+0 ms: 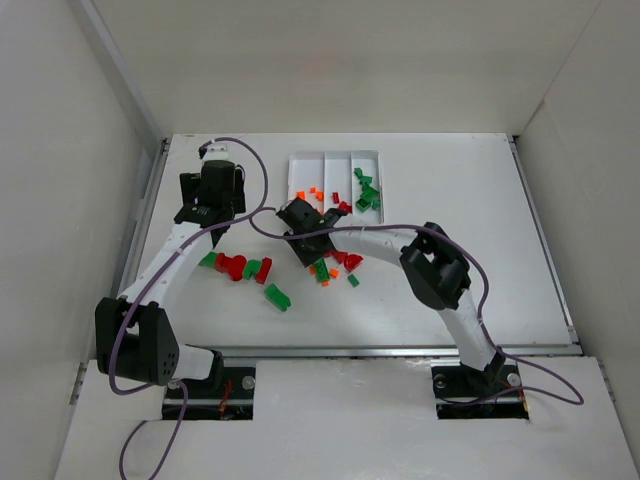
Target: Sort the legos into containers by color
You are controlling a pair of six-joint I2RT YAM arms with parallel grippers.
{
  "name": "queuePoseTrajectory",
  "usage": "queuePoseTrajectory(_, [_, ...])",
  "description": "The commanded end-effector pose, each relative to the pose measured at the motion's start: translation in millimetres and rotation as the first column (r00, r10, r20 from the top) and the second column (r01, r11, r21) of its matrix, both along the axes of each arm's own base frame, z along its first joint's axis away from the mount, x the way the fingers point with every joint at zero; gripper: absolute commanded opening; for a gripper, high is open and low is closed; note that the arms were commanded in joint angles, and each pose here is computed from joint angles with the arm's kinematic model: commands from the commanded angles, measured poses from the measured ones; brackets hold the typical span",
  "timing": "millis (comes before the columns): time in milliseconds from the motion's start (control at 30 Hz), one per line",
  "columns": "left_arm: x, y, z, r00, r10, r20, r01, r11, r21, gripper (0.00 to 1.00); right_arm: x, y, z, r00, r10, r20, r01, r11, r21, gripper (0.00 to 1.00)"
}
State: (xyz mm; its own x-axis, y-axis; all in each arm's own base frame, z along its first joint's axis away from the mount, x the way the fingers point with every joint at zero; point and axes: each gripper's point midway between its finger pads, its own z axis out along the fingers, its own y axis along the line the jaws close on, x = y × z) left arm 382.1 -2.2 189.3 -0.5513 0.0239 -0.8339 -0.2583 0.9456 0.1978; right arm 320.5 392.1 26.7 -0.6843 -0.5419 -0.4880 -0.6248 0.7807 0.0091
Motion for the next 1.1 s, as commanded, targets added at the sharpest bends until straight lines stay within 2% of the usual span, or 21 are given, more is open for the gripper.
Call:
queuePoseTrajectory(0, [1,-1,12,0.999,-0.007,0.045,0.008,1.0,-0.006,0.79,-20,-3,-27,0.995,0.008,-0.095,-0.013,0.999,-0.048,0.31])
queuePoseTrajectory(100, [1,-1,12,0.999,-0.007,0.045,0.008,1.0,-0.006,0.79,-18,-1,-28,0.995,0.0,-0.097,-0.005,0.999,-0.044,0.17])
queuePoseTrajectory(200, [1,-1,12,0.999,-0.007,0.045,0.008,1.0,-0.006,0.79,-18,2,-28,0.995,0.005,-0.098,-0.008,0.999,-0.032,0.13])
queuePoseTrajectory(300, [1,-1,12,0.999,-0.007,0.045,0.008,1.0,-0.006,0.79,-16,5,-20,0.996,0.015,-0.083,-0.016,1.0,-0.019,0.09])
queuePoseTrajectory(500, [1,-1,12,0.999,-0.007,0.045,0.008,1.0,-0.006,0.79,-2,16,11,1.0,0.017,-0.018,-0.016,0.999,0.031,0.09])
queuePoseTrajectory(633, [1,-1,12,0.999,-0.007,0.045,0.008,1.0,-0.006,0.79,-3,12,14,1.0,0.011,-0.02,-0.011,1.0,0.013,0.09])
queuePoseTrajectory(733, [1,-1,12,0.999,-0.007,0.045,0.008,1.0,-0.006,0.79,2,3,21,1.0,-0.014,0.021,0.014,1.0,-0.009,0.14])
queuePoseTrajectory(867, [1,-1,12,0.999,-0.007,0.045,0.008,1.0,-0.006,0.79,14,-16,29,0.995,-0.095,0.033,0.095,0.996,0.005,0.32])
queuePoseTrajectory(933, [1,-1,12,0.999,-0.007,0.045,0.008,1.0,-0.006,0.79,26,-27,30,0.99,-0.136,0.027,0.135,0.991,0.022,0.37])
queuePoseTrajectory(1067, [-1,-1,8,0.999,-0.008,0.036,0.008,1.0,-0.004,0.79,55,-41,36,0.974,-0.223,0.033,0.221,0.974,0.058,0.38])
